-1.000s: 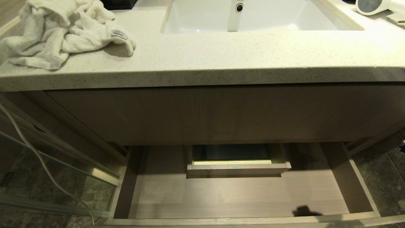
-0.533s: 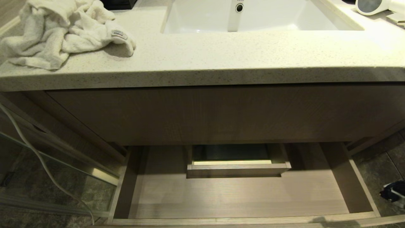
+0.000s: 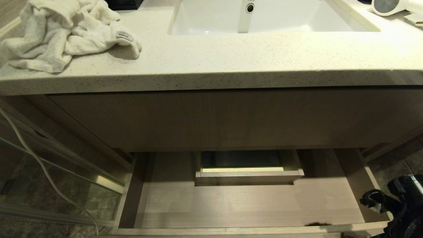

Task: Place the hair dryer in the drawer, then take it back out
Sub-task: Close the drawer

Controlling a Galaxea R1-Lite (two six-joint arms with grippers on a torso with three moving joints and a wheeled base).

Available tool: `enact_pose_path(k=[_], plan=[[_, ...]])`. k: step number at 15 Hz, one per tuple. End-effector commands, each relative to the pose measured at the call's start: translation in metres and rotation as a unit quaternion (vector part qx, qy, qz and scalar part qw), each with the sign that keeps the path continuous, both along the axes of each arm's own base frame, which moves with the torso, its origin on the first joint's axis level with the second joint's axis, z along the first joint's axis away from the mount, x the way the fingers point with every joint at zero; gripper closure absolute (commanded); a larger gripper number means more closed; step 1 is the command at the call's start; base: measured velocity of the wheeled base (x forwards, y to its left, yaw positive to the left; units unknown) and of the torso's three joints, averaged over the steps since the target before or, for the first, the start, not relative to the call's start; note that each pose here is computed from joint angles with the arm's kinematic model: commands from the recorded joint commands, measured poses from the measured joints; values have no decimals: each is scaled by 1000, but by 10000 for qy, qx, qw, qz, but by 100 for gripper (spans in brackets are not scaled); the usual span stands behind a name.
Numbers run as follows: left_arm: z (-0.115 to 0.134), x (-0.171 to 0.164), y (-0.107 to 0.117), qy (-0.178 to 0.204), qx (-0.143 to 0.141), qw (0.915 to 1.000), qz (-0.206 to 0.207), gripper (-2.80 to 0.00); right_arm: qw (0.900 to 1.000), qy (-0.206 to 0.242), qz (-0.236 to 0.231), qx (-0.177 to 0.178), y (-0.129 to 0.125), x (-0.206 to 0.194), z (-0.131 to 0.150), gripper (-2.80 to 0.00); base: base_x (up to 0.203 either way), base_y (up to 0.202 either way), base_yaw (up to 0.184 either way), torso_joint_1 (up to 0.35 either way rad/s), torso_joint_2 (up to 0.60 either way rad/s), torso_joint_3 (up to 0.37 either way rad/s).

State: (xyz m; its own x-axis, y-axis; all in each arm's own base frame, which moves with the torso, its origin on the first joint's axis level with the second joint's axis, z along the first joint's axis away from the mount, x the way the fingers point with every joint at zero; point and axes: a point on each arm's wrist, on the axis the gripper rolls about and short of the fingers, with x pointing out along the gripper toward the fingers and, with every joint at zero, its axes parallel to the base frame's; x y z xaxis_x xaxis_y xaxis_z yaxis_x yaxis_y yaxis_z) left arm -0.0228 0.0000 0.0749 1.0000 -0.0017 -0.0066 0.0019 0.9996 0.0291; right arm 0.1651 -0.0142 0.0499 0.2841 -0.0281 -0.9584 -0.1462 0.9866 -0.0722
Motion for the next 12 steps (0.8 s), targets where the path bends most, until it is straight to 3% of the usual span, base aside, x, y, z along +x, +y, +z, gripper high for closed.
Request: enact_pose_path(k=[1,3,6,9,12], plan=[[0,0,0,13,0,10000,1,0,9976,692,-1,59,-1,16,-40,0,0,0,0,0,0,0],[0,0,0,6,0,10000,1,0,9973,732,-5,47,-2,25,-63,0,0,0,0,0,0,0],[0,0,0,13,0,10000,1,0,9992,403,0,-67,-3,31,-89,0,0,0,0,0,0,0],[0,0,0,13,0,10000,1,0,9983,331,-43,-468,-2,31,-103,0,0,0,0,0,0,0],[0,0,0,13,0,10000,1,0,9970,-156,-285,-698,-4,47,-121,0,0,0,0,0,0,0]])
